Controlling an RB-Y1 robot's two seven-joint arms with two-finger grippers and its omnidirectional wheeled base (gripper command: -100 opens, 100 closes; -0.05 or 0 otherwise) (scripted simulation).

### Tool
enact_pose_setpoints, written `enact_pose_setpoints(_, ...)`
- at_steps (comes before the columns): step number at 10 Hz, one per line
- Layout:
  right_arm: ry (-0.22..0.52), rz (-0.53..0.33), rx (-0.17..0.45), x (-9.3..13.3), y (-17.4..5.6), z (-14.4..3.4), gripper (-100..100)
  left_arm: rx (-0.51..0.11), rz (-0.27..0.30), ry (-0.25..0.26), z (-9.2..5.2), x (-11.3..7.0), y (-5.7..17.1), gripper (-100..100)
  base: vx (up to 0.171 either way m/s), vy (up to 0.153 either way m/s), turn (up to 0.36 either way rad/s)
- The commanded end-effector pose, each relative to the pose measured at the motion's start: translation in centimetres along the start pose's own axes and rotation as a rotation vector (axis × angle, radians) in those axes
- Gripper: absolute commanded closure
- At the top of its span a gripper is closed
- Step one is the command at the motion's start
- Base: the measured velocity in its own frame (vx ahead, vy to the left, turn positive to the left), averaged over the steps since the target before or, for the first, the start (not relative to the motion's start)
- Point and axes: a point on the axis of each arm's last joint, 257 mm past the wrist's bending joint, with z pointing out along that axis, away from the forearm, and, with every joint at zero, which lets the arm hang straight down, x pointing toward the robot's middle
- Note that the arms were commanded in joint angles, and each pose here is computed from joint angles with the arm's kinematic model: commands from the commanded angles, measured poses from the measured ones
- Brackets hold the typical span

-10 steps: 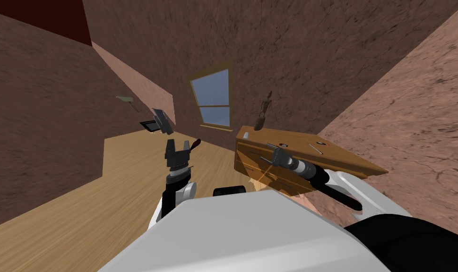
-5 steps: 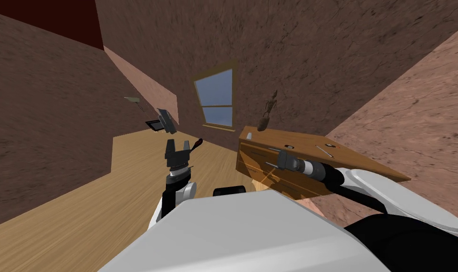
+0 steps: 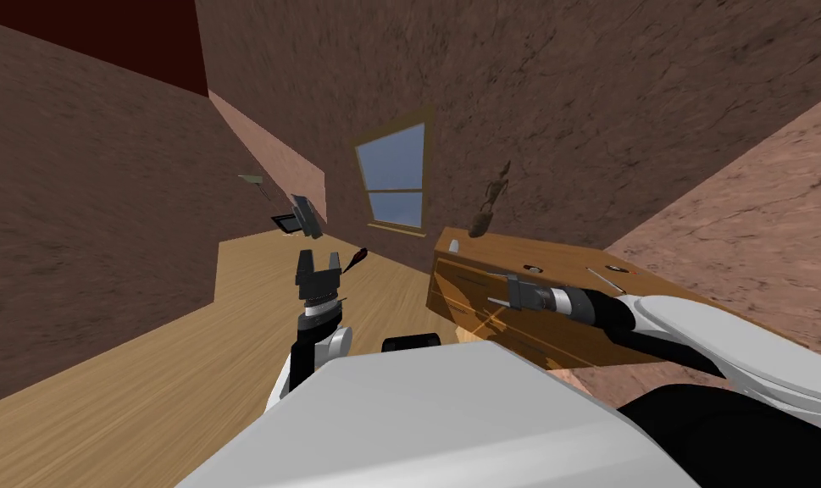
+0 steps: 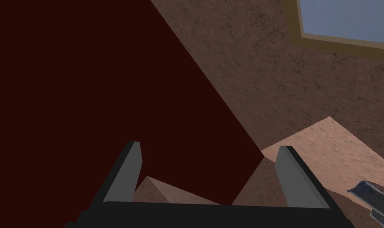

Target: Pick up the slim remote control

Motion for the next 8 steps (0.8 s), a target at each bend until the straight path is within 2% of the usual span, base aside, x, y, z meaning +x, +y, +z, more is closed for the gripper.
enact_pose_setpoints(1,0.069,-0.057,-0.086,1.9,1.1,-1.6,-100,0.000,0.000,0.000,0.0,0.0,0.0,0,0.076,0.038,0.117)
enact_pose_setpoints(2,0.069,-0.065,-0.097,1.9,1.0,-1.6,-100,0.000,0.000,0.000,0.0,0.0,0.0,0,0.066,0.030,0.069)
enact_pose_setpoints(3,0.123,-0.105,-0.168,3.5,1.9,-3.0,-100,0.000,0.000,0.000,0.0,0.0,0.0,0,0.082,0.032,0.140)
enact_pose_setpoints(4,0.123,-0.112,-0.178,3.4,1.8,-3.0,-100,0.000,0.000,0.000,0.0,0.0,0.0,0,0.068,0.022,0.077)
enact_pose_setpoints(5,0.172,-0.146,-0.247,4.9,2.6,-4.5,-100,0.000,0.000,0.000,0.0,0.0,0.0,0,0.080,0.019,0.148)
enact_pose_setpoints(6,0.172,-0.155,-0.258,4.9,2.5,-4.5,-100,0.000,0.000,0.000,0.0,0.0,0.0,0,0.082,0.012,0.075)
enact_pose_setpoints(7,0.217,-0.186,-0.329,6.3,3.2,-6.0,-100,0.000,0.000,0.000,0.0,0.0,0.0,0,0.094,0.022,0.176)
enact_pose_setpoints(8,0.216,-0.193,-0.337,6.3,3.1,-6.0,-100,0.000,0.000,0.000,0.0,0.0,0.0,0,0.079,0.022,0.076)
